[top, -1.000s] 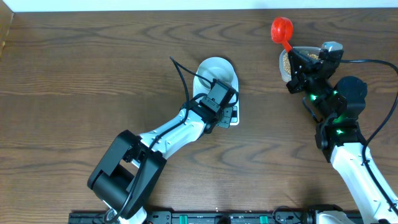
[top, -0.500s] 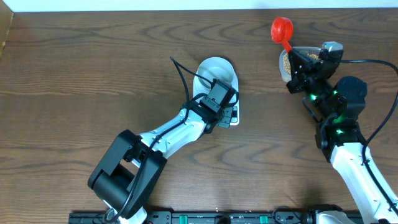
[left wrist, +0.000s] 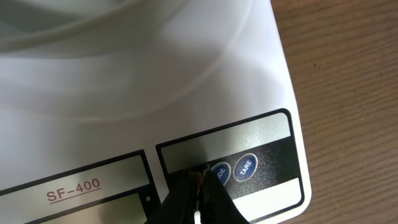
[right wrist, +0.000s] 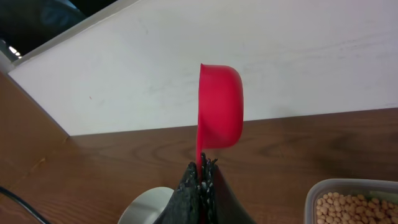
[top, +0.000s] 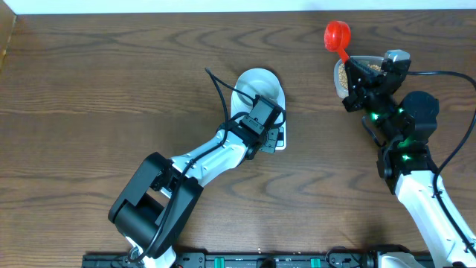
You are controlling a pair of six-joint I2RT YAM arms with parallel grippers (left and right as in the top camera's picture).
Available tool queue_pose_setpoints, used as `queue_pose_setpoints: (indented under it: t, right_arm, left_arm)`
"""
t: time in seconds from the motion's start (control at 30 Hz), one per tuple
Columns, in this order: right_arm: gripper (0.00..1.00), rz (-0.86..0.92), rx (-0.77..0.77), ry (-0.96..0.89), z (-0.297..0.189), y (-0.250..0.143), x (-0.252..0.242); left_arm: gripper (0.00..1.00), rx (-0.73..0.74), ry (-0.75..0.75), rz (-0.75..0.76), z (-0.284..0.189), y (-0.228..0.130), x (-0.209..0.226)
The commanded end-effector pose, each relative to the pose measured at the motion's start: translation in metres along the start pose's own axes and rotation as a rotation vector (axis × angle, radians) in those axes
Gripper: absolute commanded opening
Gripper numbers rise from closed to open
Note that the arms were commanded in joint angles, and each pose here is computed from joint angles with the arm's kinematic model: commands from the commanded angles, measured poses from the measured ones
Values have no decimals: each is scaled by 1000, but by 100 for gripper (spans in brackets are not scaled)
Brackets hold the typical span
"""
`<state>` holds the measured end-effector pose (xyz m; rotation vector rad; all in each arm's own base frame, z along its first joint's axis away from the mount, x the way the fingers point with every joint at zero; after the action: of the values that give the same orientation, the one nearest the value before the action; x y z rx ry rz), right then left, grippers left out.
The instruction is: Scoop item into bowl and weigh 50g on scale
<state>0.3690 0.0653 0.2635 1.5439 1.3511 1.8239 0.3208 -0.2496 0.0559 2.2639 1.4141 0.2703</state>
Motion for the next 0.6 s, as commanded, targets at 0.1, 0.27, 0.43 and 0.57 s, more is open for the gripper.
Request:
queue_pose_setpoints:
  t: [0.1,0.27,0.43,0.57]
  right_arm:
    - [1,-24,-18,-7,2,7,0]
    - [1,-24,-18,-7,2,7,0]
    - [1,-24,-19,-11,2,7,-1]
    - [1,-24,-18,-11,2,7,-1]
  left_arm:
    - [7,-10,7,3,1,6,0]
    - [7,6,10,3,6,1,0]
    - [8,40,16,-8,16,-8,2]
    - [7,72,24,-14,21,-18,4]
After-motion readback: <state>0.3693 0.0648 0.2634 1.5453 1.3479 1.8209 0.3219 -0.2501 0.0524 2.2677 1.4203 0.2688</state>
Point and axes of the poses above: each gripper's point midway between its finger pads, its own z axis out along the fingers, its own x axis along the line the jaws close on, y = z × x, the point moved 4 cm from there along -z, back along the fingers, and after that the axes turned 10 degrees about z, right-handed, at the moved point
